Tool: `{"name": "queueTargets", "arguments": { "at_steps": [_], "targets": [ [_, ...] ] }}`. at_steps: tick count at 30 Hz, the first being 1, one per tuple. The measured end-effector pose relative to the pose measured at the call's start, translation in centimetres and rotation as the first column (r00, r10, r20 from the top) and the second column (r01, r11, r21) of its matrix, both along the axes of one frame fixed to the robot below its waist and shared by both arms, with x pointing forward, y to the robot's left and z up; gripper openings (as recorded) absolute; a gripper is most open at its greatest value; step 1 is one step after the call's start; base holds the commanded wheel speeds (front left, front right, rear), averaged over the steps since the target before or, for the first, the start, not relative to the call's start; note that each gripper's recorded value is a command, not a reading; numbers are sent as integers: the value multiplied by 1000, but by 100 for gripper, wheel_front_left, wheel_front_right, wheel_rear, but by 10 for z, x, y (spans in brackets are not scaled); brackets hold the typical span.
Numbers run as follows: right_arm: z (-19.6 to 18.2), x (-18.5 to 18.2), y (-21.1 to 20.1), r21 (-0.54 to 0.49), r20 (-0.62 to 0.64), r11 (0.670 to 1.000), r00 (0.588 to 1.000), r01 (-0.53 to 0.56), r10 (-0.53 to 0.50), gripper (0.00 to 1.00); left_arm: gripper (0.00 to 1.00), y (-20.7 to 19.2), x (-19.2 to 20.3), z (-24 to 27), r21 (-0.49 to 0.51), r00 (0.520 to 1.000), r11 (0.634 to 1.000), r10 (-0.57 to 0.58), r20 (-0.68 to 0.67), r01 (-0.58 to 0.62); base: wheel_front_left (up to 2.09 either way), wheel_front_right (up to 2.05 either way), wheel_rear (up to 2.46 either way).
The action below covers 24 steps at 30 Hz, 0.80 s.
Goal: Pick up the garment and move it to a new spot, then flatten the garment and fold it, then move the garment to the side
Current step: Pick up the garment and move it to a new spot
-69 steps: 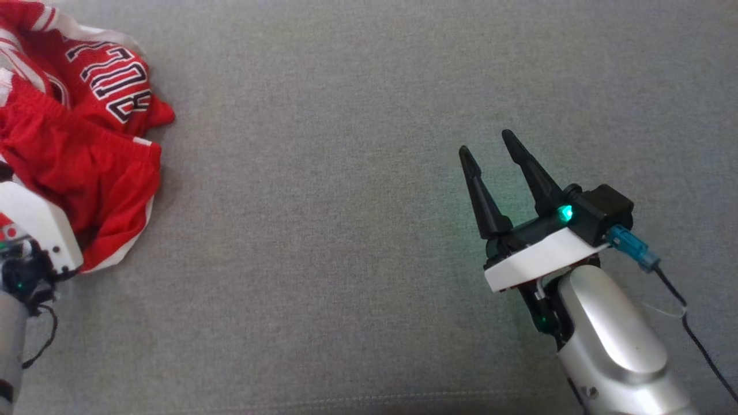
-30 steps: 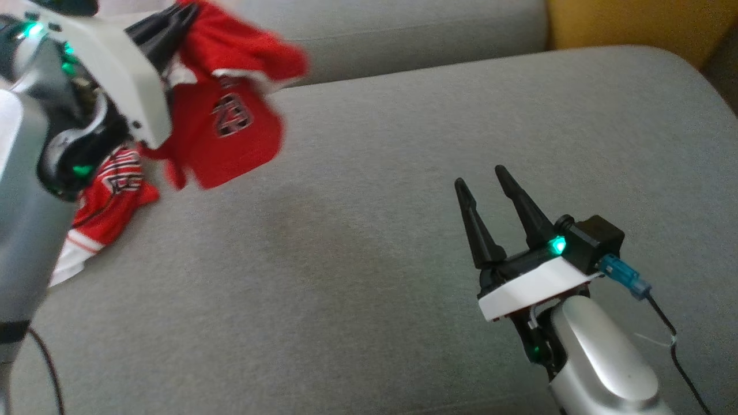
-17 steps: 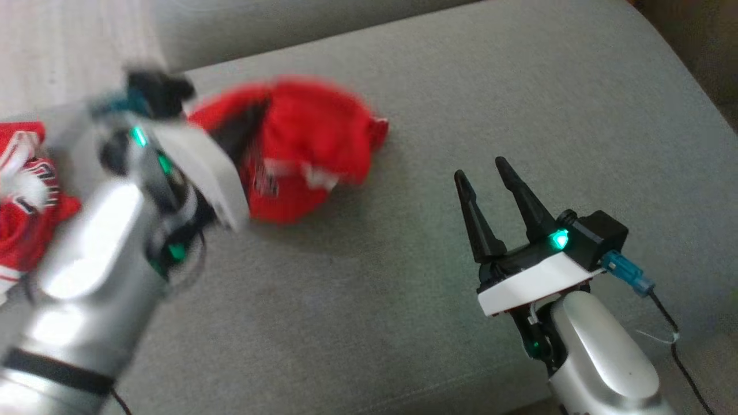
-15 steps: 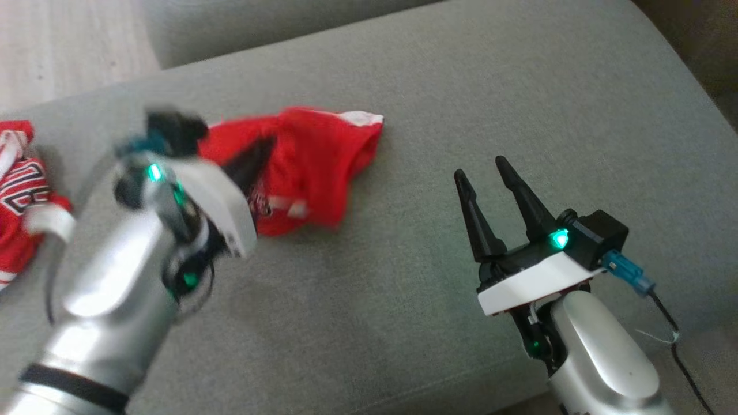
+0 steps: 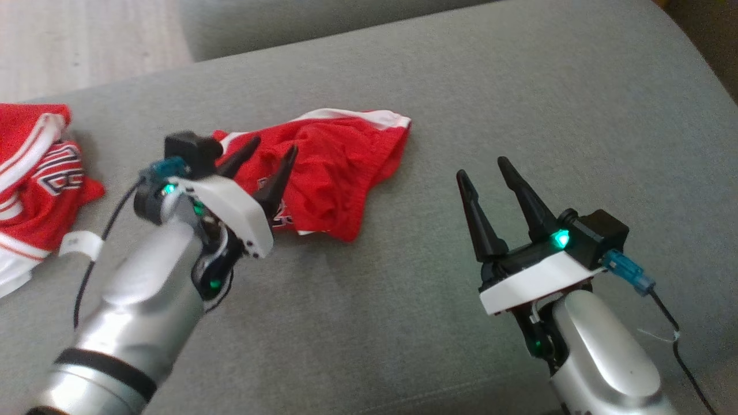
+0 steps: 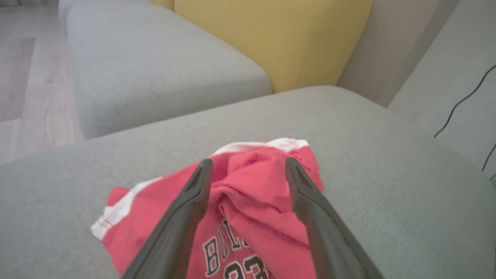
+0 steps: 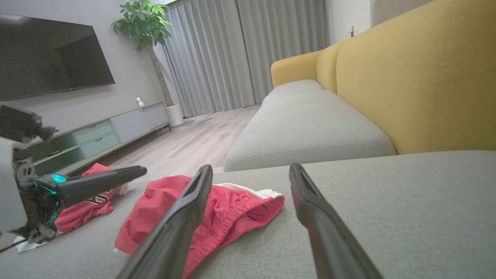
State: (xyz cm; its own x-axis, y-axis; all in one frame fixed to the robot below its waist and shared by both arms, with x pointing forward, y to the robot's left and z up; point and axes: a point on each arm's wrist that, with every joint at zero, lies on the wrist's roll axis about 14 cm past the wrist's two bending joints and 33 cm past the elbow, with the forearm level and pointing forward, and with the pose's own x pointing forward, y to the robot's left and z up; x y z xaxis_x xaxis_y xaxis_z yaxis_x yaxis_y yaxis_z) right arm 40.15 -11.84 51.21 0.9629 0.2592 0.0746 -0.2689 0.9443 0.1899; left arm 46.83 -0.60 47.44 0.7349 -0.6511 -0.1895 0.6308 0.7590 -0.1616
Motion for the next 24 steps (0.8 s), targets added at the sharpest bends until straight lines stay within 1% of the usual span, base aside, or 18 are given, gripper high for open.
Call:
{"name": "queueTargets", "arguments": {
  "at_steps": [3,6,8,10,12,13,15,18,21,24],
  "targets": [
    [5,1,9,1,15,1000,1000,-26,26,100,100,14,6,28,-35,997,999,33,70,-30,0,0,0],
    [11,1,20,-1,32,998,998,-61,61,100,100,58,11,59,-53,978,990,137,160,-130,0,0,0],
    [15,1,25,-2,43,997,996,-76,76,100,100,86,12,75,-71,952,975,222,210,-211,0,0,0],
    [16,1,29,-3,48,996,995,-88,88,100,100,113,7,83,-89,920,949,314,236,-301,0,0,0],
    [12,-3,32,1,36,995,994,-99,98,100,100,139,-6,81,-123,883,910,413,224,-395,0,0,0],
    [12,-3,32,1,36,995,994,-99,98,100,100,139,-6,81,-123,883,910,413,224,-395,0,0,0],
    [6,-8,35,4,18,994,994,-108,107,100,100,160,-23,74,-161,843,863,504,190,-479,0,0,0],
    [0,-13,40,7,2,993,993,-121,121,100,100,184,-52,68,-193,782,800,598,176,-568,0,0,0],
    [1,-13,42,9,3,992,992,-127,127,100,100,200,-78,54,-184,729,748,664,169,-638,0,0,0],
    [1,-12,40,12,3,993,993,-120,120,100,100,202,-99,38,-152,709,728,685,164,-668,0,0,0]
  ]
}}
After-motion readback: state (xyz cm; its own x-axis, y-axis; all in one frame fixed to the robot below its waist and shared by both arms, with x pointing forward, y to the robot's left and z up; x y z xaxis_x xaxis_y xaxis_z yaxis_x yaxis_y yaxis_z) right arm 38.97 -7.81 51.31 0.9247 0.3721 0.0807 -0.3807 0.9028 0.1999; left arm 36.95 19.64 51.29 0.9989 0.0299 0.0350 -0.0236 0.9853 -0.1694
